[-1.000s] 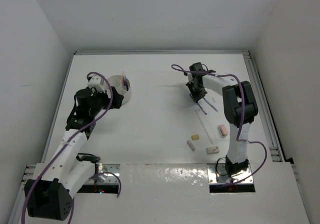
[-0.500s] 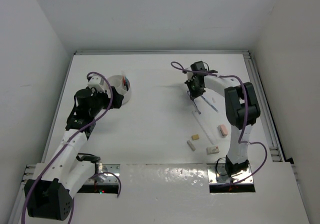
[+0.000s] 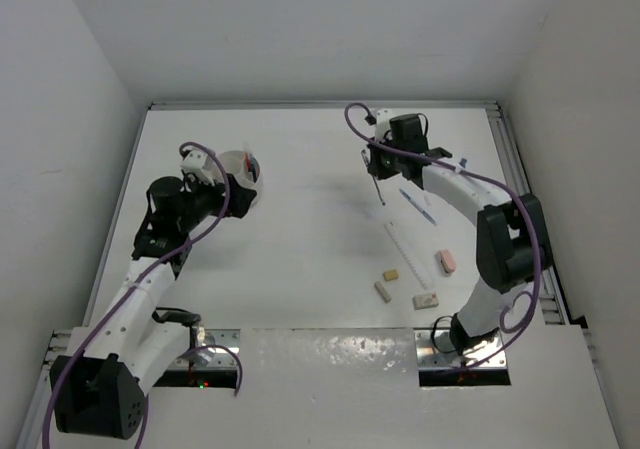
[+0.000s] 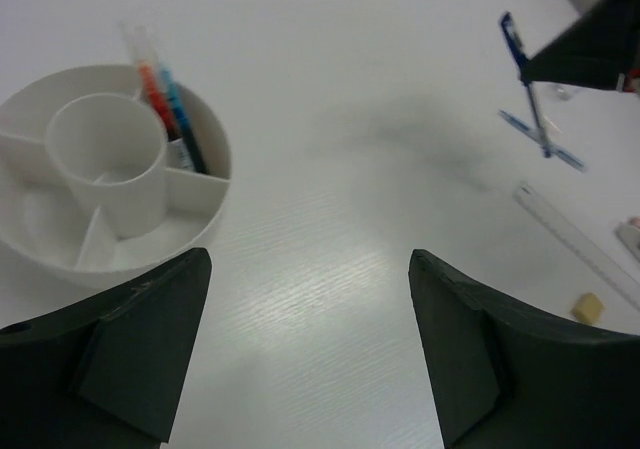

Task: Sort the stationery into containers
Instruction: Pick up the pen from the center of the board.

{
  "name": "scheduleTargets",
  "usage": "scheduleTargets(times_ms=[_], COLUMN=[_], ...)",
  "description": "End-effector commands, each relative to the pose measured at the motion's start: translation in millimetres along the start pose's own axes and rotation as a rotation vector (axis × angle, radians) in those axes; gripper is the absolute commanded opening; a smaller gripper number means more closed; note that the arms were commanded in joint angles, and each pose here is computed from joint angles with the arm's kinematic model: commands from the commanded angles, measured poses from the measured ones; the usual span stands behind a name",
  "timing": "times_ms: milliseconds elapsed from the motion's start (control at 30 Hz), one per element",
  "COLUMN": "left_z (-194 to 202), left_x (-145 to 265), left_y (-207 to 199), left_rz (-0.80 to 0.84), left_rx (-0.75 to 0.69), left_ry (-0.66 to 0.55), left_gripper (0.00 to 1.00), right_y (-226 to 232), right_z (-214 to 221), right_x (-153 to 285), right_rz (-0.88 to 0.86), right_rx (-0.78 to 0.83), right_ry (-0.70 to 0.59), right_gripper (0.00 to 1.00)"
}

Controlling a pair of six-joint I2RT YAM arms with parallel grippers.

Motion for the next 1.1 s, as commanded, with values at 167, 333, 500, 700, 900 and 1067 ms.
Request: scheduleTargets(times_ms=[167, 333, 500, 700, 900, 1067], left_z=[18, 13, 1, -13, -20, -22], left_x=[-17, -27, -33, -38, -40, -42], left_y=[-29, -51, -63, -65, -65, -64], left_rz=[0.486, 0.587, 0.628, 0.587, 0.555, 0.544], left_rx=[-0.037, -0.105, -0.071, -0.047, -0.036, -0.037], left_ry=[0.075, 0.014, -0.045, -0.128, -0.170, -0.183], left_gripper=[0.75, 0.84, 0.88, 0.89, 0.80, 0.70], right_y=[67, 116, 146, 175, 187, 195], right_z=[-81, -103, -113, -120, -111, -107], right_x=[52, 69, 78, 92, 92, 92], right_rz=[-0.167, -0.294, -0.385, -0.477, -0.522, -0.546], right_rx=[-0.048, -0.046, -0.066, -0.073, -0.093, -0.104], right_ry=[-0.546, -0.694, -0.772, -0.828, -0.817, -0.809], right_gripper=[0.00, 0.00, 0.00, 0.00, 0.00, 0.00])
Point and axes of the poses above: each gripper's point midway between its finger pads, its own x axis back along the fingers, its own y axis along the line the jaws close on, z = x × y, the point moved 9 cm from there along x, back along the fingers, and after that the axes turned 4 degrees about x, right-handed, at the moved point
